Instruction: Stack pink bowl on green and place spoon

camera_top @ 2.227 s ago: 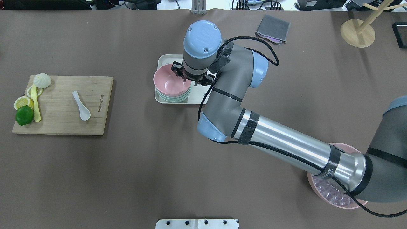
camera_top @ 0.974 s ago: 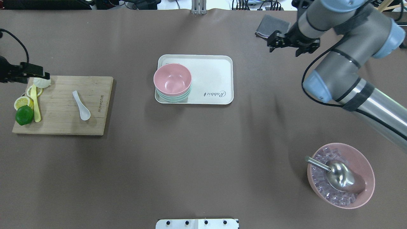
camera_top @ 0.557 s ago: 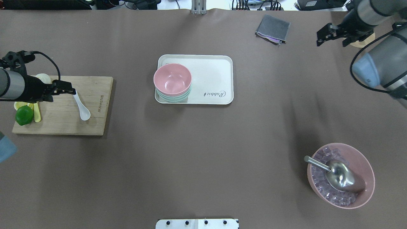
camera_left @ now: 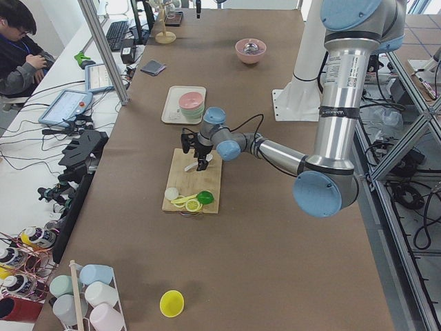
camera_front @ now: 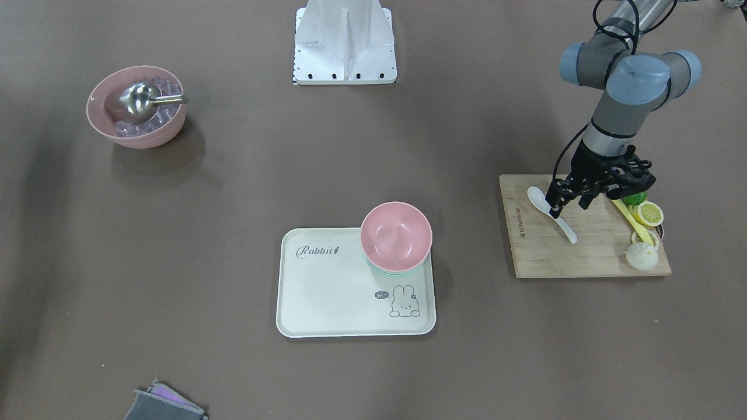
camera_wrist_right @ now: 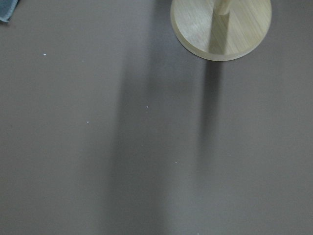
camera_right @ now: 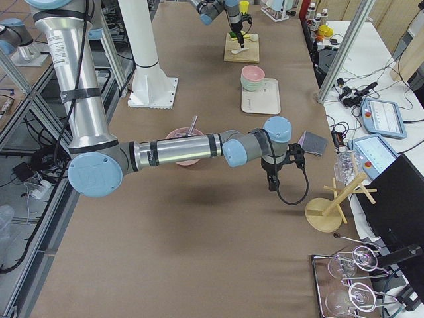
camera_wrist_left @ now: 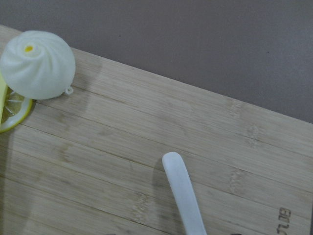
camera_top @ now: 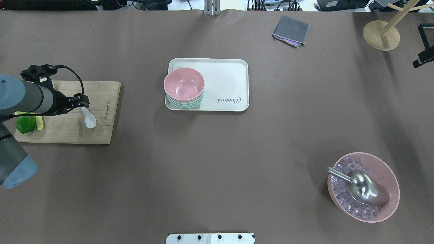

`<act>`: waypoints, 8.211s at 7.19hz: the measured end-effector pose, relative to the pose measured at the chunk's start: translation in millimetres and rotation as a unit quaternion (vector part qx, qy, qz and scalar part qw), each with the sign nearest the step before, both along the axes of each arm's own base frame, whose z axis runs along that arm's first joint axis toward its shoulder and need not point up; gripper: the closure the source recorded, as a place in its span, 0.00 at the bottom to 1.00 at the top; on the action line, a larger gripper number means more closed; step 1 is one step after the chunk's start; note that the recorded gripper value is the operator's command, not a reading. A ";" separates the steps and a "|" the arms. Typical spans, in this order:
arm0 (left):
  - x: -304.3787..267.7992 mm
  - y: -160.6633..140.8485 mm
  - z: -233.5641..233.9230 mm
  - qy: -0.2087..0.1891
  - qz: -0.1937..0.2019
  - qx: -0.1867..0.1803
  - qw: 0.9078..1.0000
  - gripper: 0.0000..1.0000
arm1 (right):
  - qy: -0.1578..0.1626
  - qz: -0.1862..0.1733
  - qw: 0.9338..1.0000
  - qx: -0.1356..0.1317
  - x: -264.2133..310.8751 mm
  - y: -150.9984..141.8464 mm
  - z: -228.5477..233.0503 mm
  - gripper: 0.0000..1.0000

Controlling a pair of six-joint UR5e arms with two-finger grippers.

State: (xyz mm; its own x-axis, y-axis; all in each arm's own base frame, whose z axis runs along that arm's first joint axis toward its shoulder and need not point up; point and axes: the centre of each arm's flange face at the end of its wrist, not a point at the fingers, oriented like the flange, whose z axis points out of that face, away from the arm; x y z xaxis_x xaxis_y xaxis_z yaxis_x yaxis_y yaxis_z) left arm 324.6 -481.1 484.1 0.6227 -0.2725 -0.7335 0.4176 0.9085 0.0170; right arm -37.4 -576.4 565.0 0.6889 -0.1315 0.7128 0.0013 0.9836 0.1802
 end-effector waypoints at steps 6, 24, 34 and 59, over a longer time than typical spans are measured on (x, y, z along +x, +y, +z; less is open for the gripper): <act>18.0 -14.9 4.0 -0.009 -0.001 0.001 1.000 0.55 | 0.016 0.000 1.000 0.003 22.3 15.4 24.2 0.00; 67.1 -69.9 -182.8 0.001 -0.002 0.020 1.000 1.00 | 0.051 0.009 0.997 -0.063 51.9 83.7 109.3 0.00; 209.9 -77.6 -319.2 -0.016 -0.039 -0.002 0.999 1.00 | 0.084 -0.059 0.992 -0.068 86.3 86.4 118.4 0.00; -90.3 -108.7 -126.3 -0.151 0.297 0.174 0.927 0.02 | 0.092 -0.059 0.992 -0.066 87.1 84.4 117.4 0.00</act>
State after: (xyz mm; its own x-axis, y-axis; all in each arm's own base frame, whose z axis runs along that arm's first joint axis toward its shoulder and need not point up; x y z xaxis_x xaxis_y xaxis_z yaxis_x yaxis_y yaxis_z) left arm 234.3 -589.8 357.8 0.7782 0.4045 -0.4803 -0.2260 0.8940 0.3868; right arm 49.7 -492.0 682.4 0.7947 -0.1328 0.5923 0.1380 0.9897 0.0368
